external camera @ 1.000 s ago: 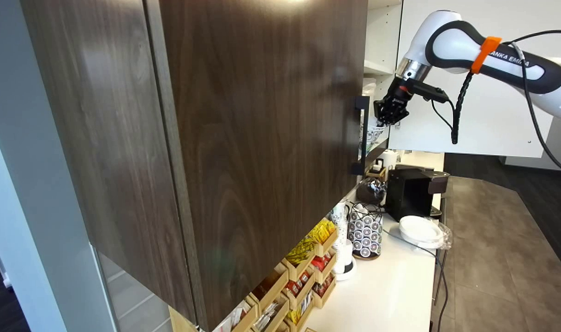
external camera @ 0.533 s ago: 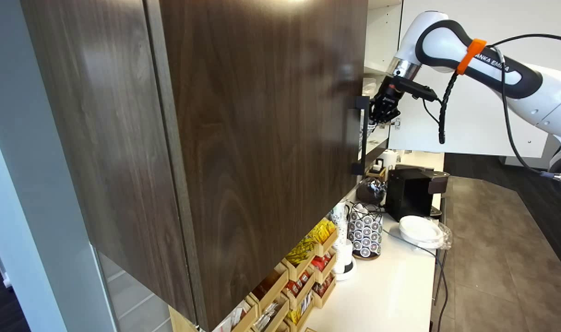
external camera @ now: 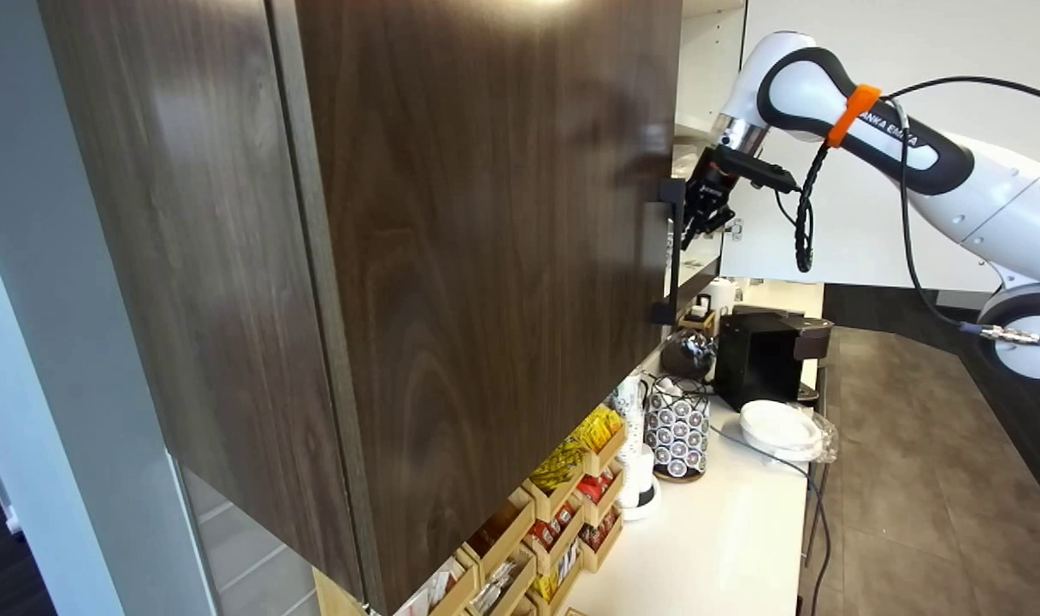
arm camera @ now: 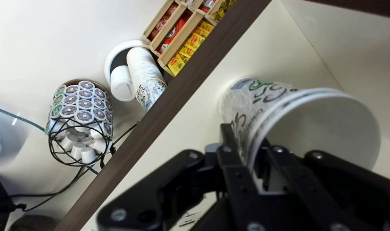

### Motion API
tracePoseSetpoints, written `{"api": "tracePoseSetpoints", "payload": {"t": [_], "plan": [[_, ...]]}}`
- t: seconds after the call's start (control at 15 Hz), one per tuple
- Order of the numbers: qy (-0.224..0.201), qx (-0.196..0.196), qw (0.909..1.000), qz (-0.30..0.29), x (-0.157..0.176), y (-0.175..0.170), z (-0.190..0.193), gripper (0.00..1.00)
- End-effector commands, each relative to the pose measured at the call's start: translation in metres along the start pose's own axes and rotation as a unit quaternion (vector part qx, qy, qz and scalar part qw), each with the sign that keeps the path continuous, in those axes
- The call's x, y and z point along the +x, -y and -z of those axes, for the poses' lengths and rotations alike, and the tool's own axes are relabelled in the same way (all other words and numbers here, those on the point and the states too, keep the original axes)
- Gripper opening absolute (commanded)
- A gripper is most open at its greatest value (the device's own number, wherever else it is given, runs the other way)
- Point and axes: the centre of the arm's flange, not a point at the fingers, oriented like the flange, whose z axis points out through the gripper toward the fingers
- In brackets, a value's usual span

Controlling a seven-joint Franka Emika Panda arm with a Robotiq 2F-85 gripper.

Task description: Pick up the paper cup on the right and put it on the paper cup on the left, pick up the two stacked paper cups from the kitchen counter and put them in the open cabinet

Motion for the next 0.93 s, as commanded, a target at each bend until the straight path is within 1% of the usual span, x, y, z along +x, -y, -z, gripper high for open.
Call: {"api": "tracePoseSetpoints", "payload": {"t": [0.0,0.07,0.4,0.47,0.8,0.87], "plan": [[0.006,0.006,0.9998,-0.016,0.029,0.026,0.018,0.51],[0.006,0.007,0.9998,-0.017,0.030,0.026,0.018,0.60],[-0.011,0.013,0.9998,-0.010,0.029,0.025,0.024,0.97],[-0.018,0.014,0.9997,-0.008,0.027,0.022,0.027,1.00],[-0.070,0.037,0.9968,0.009,0.019,0.007,0.049,1.00],[-0.087,0.034,0.9954,0.019,0.018,0.003,0.053,1.00]]}}
